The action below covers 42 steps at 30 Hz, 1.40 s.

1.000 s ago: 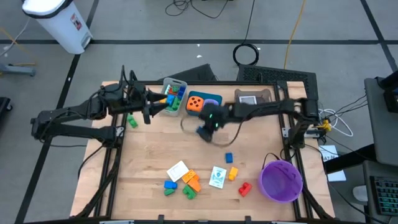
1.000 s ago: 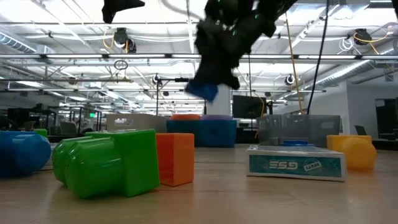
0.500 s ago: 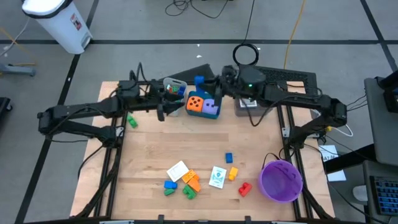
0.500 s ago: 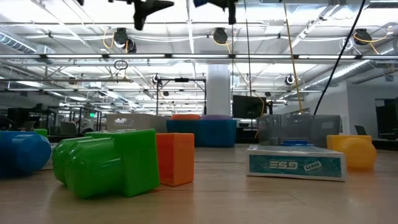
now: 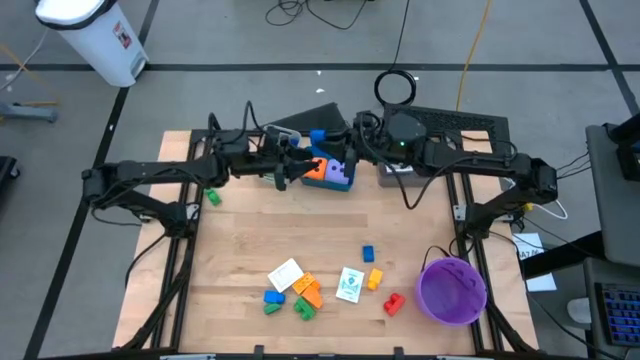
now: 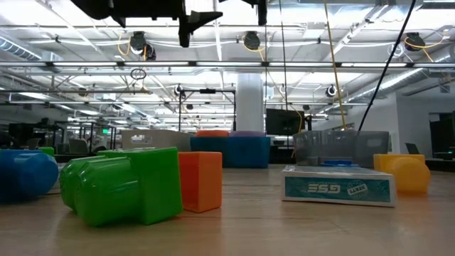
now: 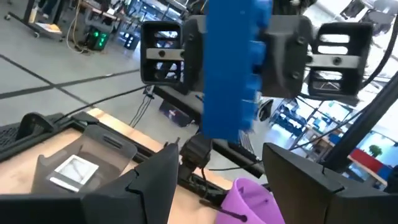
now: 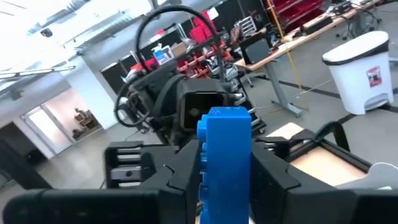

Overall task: Pick & Place Toys
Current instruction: Put the blue game piece into the gray bin

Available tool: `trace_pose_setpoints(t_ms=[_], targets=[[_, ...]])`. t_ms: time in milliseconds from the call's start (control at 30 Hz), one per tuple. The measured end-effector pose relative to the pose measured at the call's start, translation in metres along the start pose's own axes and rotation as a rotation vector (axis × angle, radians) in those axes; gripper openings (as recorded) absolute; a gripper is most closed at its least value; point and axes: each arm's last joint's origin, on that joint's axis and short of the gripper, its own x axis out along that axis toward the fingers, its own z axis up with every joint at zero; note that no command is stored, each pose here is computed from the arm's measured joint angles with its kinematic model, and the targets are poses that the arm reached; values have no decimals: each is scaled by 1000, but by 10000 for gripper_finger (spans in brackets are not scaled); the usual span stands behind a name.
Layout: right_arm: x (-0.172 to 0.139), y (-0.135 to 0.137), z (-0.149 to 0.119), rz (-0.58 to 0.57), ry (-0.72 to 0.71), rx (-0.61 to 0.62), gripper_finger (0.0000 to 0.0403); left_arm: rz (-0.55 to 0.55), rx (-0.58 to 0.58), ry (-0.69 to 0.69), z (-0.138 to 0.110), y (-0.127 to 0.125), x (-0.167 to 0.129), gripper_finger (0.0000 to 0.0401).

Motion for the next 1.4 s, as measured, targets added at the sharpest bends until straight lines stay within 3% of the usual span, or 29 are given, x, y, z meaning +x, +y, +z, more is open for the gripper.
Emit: trace_pose_setpoints(t_ms=[333, 700, 1067, 1400], targets=[[0, 5, -4, 10, 20, 9, 96, -61, 26, -70, 3, -1, 5, 241], [0, 9, -6, 21, 29, 28, 95, -98, 22, -47, 2, -2, 5, 241], [19, 5, -27, 27, 70, 70, 95, -130, -6, 3, -1, -1, 5, 241], [18, 5, -24, 35, 53, 58, 95, -145, -2, 33, -3, -1, 6, 163]])
